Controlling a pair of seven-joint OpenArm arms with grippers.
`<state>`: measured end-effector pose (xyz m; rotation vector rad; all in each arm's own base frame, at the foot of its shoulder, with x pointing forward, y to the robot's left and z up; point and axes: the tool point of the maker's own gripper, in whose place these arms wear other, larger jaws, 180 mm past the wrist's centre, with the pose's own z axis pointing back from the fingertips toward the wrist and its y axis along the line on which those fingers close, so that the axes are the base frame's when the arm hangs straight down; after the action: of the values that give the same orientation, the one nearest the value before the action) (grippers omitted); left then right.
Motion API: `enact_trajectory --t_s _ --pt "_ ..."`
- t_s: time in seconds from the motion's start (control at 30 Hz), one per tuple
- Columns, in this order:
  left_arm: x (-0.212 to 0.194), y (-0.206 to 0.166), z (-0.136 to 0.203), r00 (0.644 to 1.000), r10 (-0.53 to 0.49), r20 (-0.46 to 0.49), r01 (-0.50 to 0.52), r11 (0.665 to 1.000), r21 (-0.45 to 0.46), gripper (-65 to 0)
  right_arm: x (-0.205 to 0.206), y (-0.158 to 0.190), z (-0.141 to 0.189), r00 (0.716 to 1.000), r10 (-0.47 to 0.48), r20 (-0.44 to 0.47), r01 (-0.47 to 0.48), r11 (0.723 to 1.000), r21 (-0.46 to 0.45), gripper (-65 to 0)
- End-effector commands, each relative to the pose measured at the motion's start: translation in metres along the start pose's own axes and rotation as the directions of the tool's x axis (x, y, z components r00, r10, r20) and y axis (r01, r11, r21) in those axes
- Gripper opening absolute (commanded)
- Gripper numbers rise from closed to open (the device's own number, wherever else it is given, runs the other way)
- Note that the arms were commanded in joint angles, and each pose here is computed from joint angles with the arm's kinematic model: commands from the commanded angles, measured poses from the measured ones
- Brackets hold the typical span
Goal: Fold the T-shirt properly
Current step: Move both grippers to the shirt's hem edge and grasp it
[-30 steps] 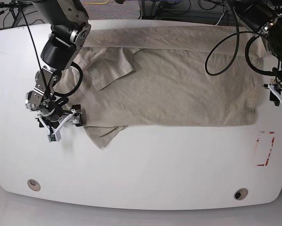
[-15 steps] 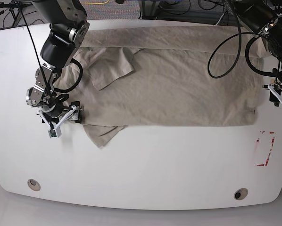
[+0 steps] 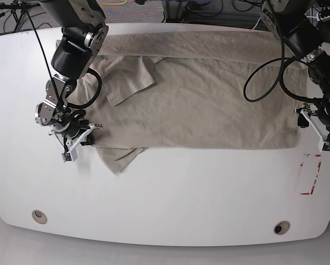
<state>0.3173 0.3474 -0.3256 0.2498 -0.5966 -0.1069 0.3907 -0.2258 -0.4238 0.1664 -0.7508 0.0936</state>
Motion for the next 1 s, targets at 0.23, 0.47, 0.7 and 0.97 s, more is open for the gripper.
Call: enact_trajectory --t_s 0.23,0.47,0.7,0.97 --pt "0.039 -0.01 -0.032 0.989 0.093 0.114 -0.08 0.99 -0.118 -10.0 0.013 -0.007 0.004 1.0 0.021 0.012 -0.02 1.0 -0.02 -63.1" --pt "0.045 -0.029 -0.061 0.976 0.188 0.106 -0.162 0.963 -0.217 -10.1 0.013 -0.007 0.004 1.0 0.021 0.012 -0.02 1.0 -0.02 -63.1" --pt "0.043 -0.046 -0.081 0.963 0.255 0.083 -0.223 0.934 -0.281 -10.1 0.012 -0.007 0.004 1.0 0.02 0.012 -0.02 1.0 -0.02 -63.1" --pt "0.044 -0.055 -0.089 0.952 0.289 0.099 -0.245 0.917 -0.316 -14.6 0.012 -0.007 0.004 1.0 0.02 0.012 -0.02 1.0 -0.02 -63.1"
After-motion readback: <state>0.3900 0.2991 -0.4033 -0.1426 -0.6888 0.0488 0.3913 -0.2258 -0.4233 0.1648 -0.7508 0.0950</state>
